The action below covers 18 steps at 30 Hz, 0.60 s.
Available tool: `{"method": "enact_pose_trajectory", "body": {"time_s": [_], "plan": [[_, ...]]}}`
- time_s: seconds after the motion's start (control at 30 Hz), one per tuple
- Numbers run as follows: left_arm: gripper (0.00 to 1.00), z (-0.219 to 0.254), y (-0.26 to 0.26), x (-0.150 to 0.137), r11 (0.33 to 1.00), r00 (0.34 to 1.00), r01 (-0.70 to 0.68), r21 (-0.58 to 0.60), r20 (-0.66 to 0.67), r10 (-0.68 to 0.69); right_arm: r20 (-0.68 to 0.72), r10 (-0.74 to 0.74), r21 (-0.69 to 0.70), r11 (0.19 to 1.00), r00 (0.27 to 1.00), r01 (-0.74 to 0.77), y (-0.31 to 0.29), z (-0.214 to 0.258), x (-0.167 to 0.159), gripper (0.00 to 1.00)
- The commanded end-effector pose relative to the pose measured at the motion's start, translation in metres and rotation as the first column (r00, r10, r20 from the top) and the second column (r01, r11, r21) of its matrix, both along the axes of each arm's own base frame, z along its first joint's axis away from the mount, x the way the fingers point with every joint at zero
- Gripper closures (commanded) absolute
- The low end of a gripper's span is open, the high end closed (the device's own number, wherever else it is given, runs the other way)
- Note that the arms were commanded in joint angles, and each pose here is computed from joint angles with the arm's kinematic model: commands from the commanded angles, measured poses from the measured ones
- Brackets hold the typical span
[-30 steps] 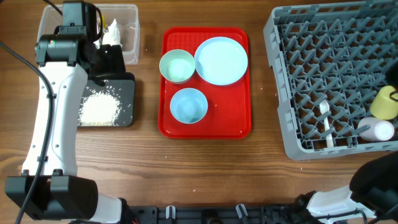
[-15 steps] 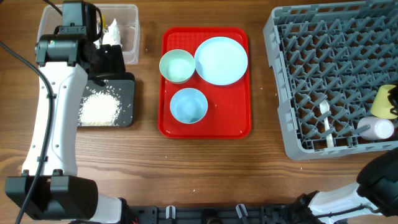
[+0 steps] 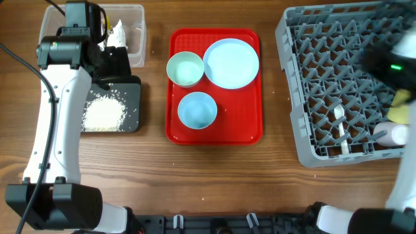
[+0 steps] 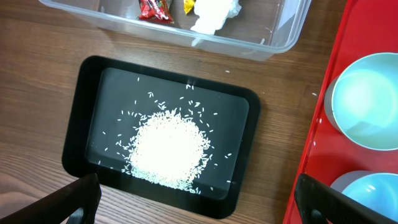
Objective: Sort waste into correct bins and load items into the dishwasher rack
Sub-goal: 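Move the right gripper back to the light blue bowl on the red tray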
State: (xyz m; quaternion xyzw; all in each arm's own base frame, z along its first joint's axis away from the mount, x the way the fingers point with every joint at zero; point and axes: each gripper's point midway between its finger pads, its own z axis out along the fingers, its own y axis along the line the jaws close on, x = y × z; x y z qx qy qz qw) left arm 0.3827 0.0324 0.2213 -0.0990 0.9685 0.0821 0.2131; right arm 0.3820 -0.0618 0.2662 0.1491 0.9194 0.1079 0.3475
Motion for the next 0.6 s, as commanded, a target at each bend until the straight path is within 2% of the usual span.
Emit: {"method": "enact_pose_trajectory", "body": {"time_s": [0.0, 0.13, 0.27, 0.33, 0.43, 0.57], "plan": [[0.00, -0.001, 0.004, 0.000, 1.000, 1.000, -0.015, 0.005, 0.001, 0.015, -0.018, 0.187, -0.020, 0.982, 0.982, -0.187, 0.094, -0.010, 0.018, 0.36], [0.00, -0.001, 0.004, 0.000, 1.000, 1.000, -0.015, 0.005, 0.001, 0.015, -0.070, 0.307, 0.048, 0.951, 0.949, -0.304, 0.192, -0.052, 0.038, 0.37], [0.00, -0.001, 0.004, 0.000, 1.000, 1.000, -0.015, 0.005, 0.001, 0.015, -0.225, 0.456, 0.144, 0.890, 0.861, -0.434, 0.260, -0.126, 0.029, 0.44], [0.00, -0.001, 0.004, 0.000, 1.000, 1.000, -0.015, 0.005, 0.001, 0.015, -0.306, 0.520, 0.164, 0.854, 0.797, -0.494, 0.286, -0.164, 0.014, 0.49], [0.00, -0.001, 0.004, 0.000, 1.000, 1.000, -0.015, 0.005, 0.001, 0.015, -0.371, 0.553, 0.171, 0.830, 0.746, -0.530, 0.307, -0.194, 0.000, 0.58], [0.00, -0.001, 0.004, 0.000, 1.000, 1.000, -0.015, 0.005, 0.001, 0.015, -0.408, 0.550, 0.135, 0.825, 0.729, -0.548, 0.315, -0.217, -0.006, 0.64]]}}
